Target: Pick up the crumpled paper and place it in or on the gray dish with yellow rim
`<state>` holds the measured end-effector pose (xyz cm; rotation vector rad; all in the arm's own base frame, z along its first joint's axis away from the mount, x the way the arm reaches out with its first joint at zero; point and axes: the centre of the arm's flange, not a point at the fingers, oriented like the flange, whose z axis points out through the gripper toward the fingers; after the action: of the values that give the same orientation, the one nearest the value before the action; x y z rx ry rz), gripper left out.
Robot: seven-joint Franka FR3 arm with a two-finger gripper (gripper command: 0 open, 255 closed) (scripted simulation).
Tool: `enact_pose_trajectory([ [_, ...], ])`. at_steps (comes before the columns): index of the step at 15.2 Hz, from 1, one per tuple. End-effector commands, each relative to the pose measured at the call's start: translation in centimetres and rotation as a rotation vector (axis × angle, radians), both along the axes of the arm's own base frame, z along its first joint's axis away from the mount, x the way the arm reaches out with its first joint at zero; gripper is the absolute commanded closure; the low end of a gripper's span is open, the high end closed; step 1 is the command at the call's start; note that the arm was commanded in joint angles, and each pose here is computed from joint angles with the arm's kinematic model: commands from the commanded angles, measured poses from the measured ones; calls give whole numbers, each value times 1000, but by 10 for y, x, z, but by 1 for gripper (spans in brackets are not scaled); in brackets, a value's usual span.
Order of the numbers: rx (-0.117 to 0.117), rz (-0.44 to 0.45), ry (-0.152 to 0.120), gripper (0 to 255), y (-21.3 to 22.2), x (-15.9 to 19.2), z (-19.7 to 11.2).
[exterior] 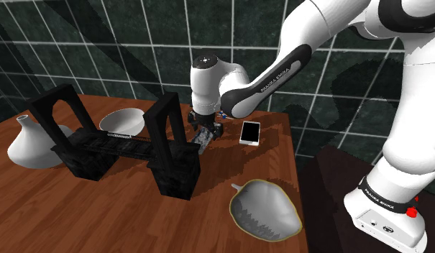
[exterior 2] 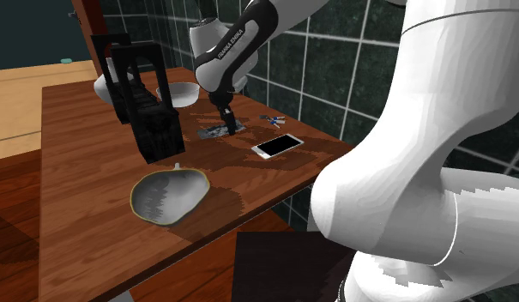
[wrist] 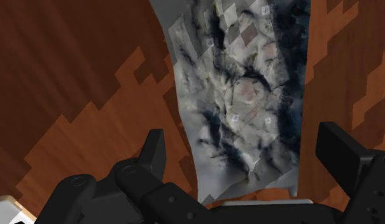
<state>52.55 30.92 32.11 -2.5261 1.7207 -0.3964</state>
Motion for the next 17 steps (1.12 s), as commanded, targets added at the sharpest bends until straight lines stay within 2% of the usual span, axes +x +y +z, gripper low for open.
enact_pose_trajectory([
  [1,0,0,0,0,0,0,0],
  [2,0,0,0,0,0,0,0],
  [3,0,0,0,255,0,0,0],
  [12,0,0,0,255,0,0,0],
  [17,0,0,0,255,0,0,26],
])
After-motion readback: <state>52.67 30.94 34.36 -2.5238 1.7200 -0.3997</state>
